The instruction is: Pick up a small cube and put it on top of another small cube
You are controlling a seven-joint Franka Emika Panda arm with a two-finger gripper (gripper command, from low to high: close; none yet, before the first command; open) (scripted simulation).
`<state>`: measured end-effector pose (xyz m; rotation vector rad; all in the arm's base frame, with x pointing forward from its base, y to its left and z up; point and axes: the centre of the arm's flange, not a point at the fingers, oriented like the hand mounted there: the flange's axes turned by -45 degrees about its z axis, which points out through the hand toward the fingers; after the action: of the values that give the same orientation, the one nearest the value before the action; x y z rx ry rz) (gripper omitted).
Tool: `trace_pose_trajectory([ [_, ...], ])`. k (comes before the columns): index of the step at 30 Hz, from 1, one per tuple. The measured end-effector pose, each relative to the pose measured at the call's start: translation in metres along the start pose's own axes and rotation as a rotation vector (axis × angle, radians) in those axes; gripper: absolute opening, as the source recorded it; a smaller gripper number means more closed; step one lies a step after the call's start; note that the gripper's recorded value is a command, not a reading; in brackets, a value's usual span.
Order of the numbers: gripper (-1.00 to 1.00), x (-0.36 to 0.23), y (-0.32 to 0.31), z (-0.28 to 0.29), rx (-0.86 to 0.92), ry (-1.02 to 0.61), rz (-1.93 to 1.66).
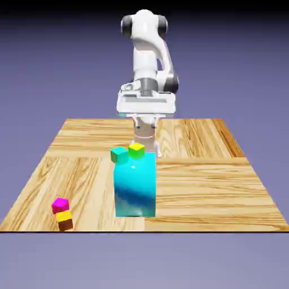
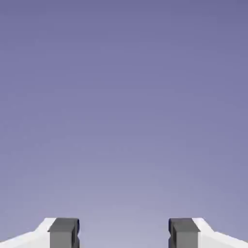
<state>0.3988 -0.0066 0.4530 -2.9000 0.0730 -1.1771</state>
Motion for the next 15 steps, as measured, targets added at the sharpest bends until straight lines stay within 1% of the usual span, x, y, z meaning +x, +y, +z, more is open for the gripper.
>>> trace_pose_trajectory([
  [8,0.00,0.008,0.082,0.071,-0.113,-0.140,0.682],
  [15,0.00,-0.012,0.164,0.131,-0.220,-0.221,1.309],
])
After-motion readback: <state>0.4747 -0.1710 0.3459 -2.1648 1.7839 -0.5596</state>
